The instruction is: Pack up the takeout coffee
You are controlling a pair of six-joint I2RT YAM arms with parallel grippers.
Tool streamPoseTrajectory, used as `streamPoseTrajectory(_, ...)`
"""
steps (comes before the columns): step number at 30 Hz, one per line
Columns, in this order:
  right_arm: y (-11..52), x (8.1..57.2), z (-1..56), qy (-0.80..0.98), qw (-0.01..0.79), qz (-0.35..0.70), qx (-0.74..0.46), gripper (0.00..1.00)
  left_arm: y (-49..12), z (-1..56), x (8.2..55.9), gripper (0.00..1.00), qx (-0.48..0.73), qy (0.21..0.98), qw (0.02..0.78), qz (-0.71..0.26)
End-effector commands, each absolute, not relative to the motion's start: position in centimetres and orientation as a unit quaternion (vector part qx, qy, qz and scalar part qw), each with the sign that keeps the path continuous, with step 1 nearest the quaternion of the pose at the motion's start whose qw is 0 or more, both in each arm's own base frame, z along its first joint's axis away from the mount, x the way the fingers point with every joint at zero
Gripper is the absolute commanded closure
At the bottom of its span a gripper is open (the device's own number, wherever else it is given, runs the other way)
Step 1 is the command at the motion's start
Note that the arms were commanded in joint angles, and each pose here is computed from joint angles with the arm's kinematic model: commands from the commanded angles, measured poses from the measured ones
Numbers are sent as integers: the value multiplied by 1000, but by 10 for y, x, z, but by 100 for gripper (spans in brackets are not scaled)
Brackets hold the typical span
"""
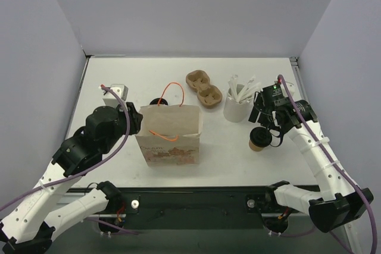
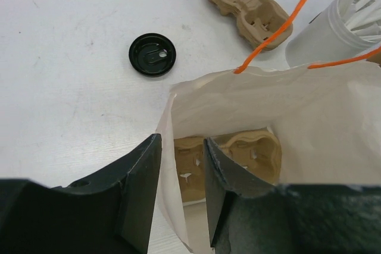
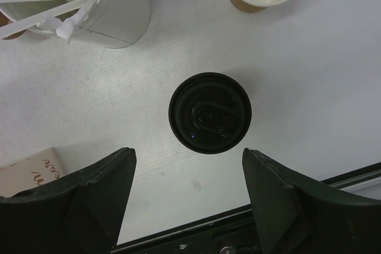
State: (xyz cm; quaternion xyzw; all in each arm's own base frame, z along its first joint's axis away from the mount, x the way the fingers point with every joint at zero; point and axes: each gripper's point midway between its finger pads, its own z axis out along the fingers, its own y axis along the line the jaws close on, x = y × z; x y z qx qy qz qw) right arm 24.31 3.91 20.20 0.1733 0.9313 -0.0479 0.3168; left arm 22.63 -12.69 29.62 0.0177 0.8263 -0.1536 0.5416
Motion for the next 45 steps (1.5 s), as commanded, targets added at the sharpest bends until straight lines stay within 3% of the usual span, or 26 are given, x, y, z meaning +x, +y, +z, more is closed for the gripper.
streamPoseTrajectory(1,39,241,191,941,289,-45,172,26,-110,303,232,55,-18,834,541,-109)
streamPoseTrajectory(11,42,244,182,947,275,-39,163,26,-118,286,228,55,-22,842,523,-133)
streamPoseTrajectory(12,45,245,180,948,270,-30,163,26,-117,285,228,57,-26,843,521,-130)
streamPoseTrajectory(14,45,246,178,949,266,-25,165,27,-115,285,228,72,-28,845,520,-124)
streamPoseTrajectory(16,44,247,178,950,266,-28,162,27,-115,285,229,78,-21,845,521,-120)
streamPoseTrajectory(26,38,248,176,951,261,-29,165,27,-116,275,230,71,-19,855,504,-115)
streamPoseTrajectory(29,36,249,173,951,260,-32,164,27,-120,276,232,76,-16,850,511,-128)
streamPoseTrajectory(34,39,249,169,954,251,-9,163,27,-134,281,236,100,0,836,522,-169)
streamPoseTrajectory(45,27,258,163,951,259,-14,168,25,-156,319,253,100,21,764,599,-241)
